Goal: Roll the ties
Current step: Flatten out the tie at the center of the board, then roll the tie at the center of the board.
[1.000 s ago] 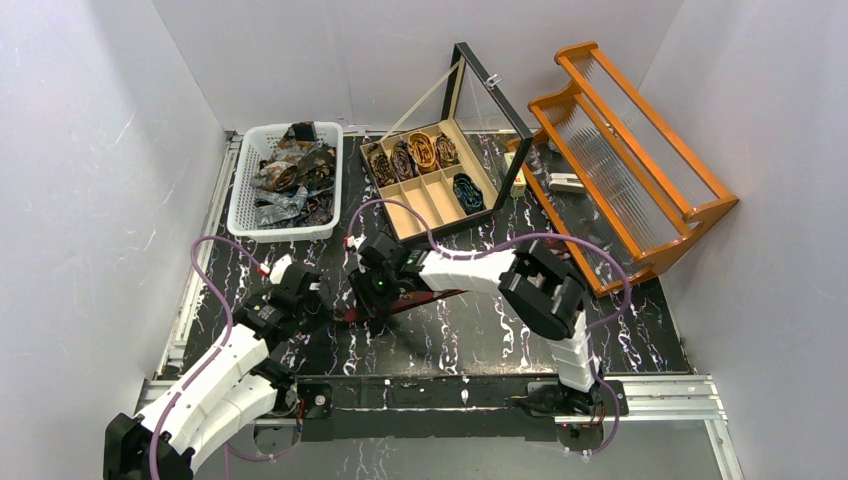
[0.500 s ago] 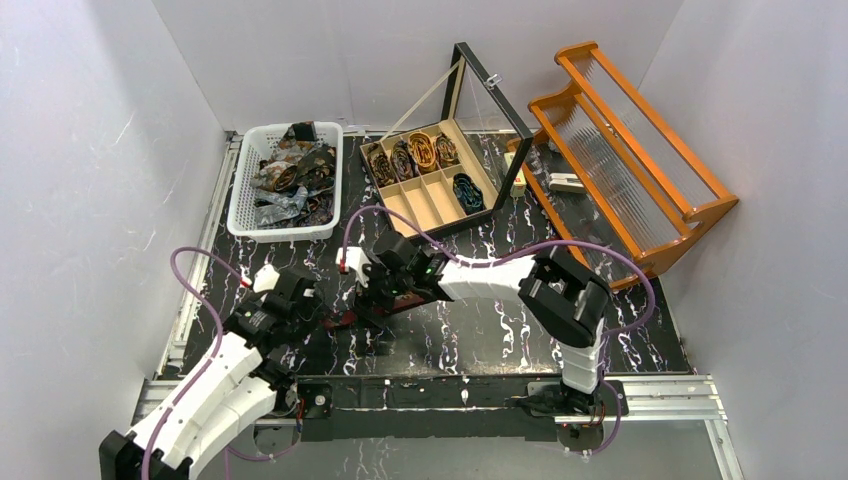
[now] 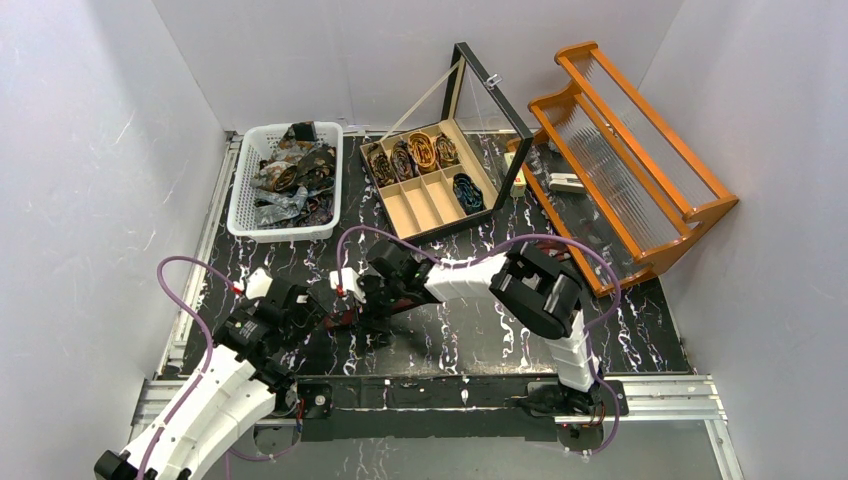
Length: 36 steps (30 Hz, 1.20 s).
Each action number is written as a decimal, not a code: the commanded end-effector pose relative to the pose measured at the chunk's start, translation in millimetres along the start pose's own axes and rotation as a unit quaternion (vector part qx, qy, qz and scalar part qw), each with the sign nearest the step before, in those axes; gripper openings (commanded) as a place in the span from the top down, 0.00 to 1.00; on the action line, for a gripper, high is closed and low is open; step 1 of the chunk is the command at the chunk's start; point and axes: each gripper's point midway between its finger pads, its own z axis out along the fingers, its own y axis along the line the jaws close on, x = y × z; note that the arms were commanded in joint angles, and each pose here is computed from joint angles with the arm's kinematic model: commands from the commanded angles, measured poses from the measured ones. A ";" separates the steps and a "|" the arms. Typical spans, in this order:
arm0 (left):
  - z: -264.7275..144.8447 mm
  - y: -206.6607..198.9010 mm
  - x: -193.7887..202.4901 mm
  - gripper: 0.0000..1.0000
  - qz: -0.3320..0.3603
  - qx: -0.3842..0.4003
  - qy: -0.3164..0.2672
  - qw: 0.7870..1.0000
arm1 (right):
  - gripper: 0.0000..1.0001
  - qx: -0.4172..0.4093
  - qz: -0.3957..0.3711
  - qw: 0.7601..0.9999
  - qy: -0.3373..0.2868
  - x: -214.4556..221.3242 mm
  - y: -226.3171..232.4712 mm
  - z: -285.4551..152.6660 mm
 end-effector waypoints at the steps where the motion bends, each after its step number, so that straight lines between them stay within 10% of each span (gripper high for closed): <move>1: -2.0 -2.5 -1.9 0.35 0.015 0.000 0.000 1.000 | 0.21 0.007 -0.019 1.000 0.003 -1.0 -14.9 4.7; 18: 9.1 -6.6 8.0 0.36 0.013 0.009 0.016 1.000 | 0.60 -0.052 0.024 0.998 0.013 16.3 14.1 -3.5; 30: 13.7 -6.6 13.8 0.36 -0.006 0.022 0.020 1.000 | 0.15 0.097 0.038 0.990 -0.095 -56.7 -17.7 -53.0; 33: 13.8 -7.1 14.3 0.36 -0.011 0.027 0.020 0.999 | 0.02 0.275 0.139 0.940 -0.146 -59.3 -57.4 -96.4; 36: 13.2 -7.7 14.7 0.38 -0.014 0.034 0.020 0.999 | 0.01 0.440 0.330 0.823 -0.139 -16.7 -88.5 -151.9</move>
